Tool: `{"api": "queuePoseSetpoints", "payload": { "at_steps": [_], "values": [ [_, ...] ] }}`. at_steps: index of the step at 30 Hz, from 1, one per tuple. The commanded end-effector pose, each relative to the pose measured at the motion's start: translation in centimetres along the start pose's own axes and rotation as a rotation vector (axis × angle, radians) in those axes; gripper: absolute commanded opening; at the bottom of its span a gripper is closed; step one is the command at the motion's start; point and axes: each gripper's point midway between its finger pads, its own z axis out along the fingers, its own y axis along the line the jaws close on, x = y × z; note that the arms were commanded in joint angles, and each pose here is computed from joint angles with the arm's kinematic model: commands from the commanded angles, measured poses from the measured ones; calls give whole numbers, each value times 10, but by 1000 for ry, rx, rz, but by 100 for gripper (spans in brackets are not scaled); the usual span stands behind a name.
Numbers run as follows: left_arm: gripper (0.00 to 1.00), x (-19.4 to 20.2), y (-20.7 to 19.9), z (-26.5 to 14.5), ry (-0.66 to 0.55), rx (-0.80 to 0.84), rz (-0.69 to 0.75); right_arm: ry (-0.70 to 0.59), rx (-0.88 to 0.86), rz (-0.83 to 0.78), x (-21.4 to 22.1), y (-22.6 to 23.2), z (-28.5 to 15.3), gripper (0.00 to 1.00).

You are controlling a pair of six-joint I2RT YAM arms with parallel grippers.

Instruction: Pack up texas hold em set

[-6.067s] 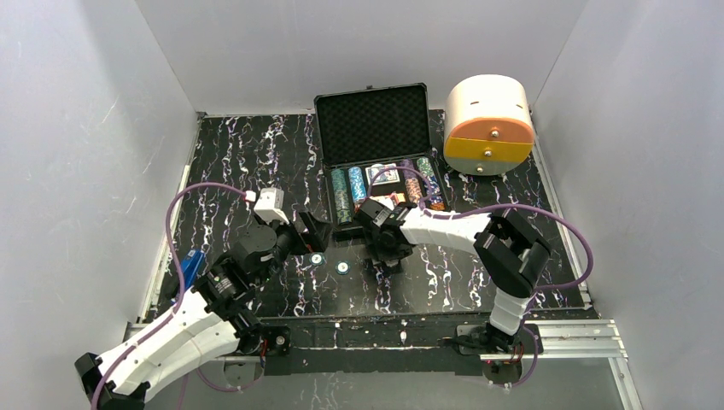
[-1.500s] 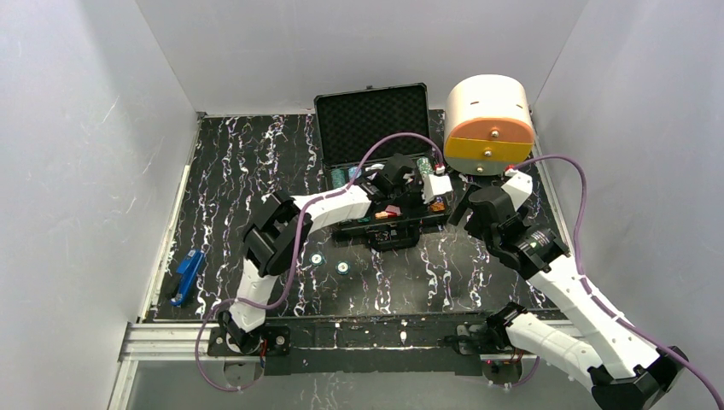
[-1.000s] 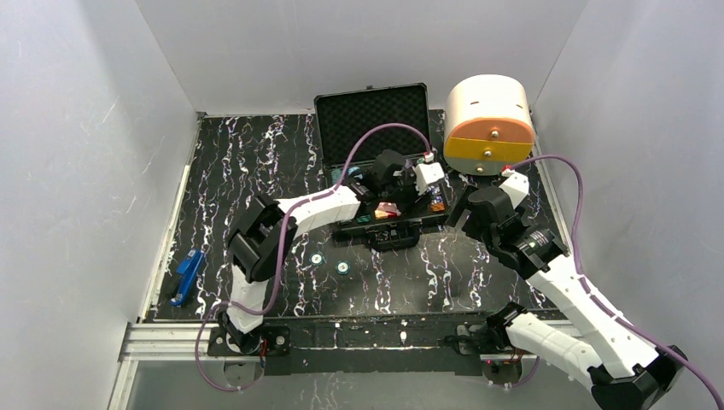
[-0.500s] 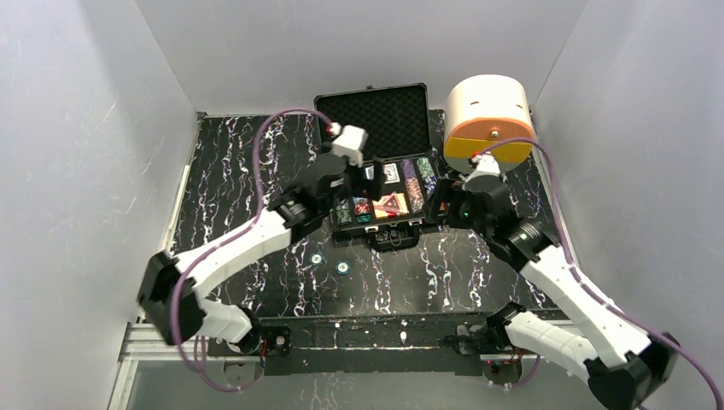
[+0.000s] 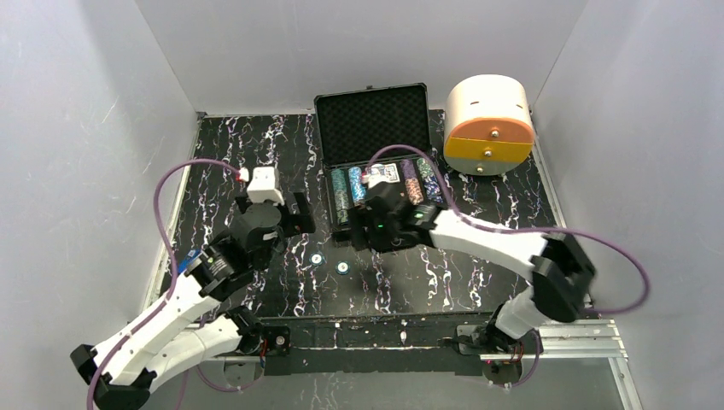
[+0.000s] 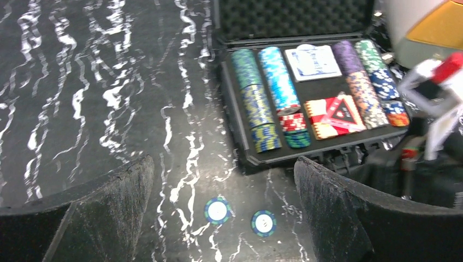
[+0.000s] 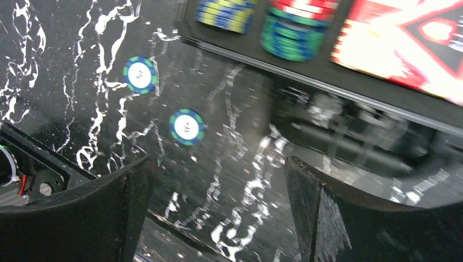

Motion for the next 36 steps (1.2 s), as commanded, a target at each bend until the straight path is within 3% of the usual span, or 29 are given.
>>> {"api": "queuePoseSetpoints", "payload": {
  "at_steps": [1,6,13,21,32,36],
  "values": [
    [98,18,50,-14,14,-206,-20,67,42,-16,2,34,35,94],
    [98,29,73,-22,9,-311,-68,205,78,-52,32,52,71,93],
    [98,44,77,-22,14,-312,-126,305,126,-87,51,57,92,92],
    [98,55,80,-18,24,-332,-121,411,205,-146,77,52,100,80],
    [98,65,84,-19,22,-336,-155,523,280,-213,104,47,89,79],
    [98,66,85,-21,14,-334,-174,502,313,-225,103,44,98,77]
  ]
}}
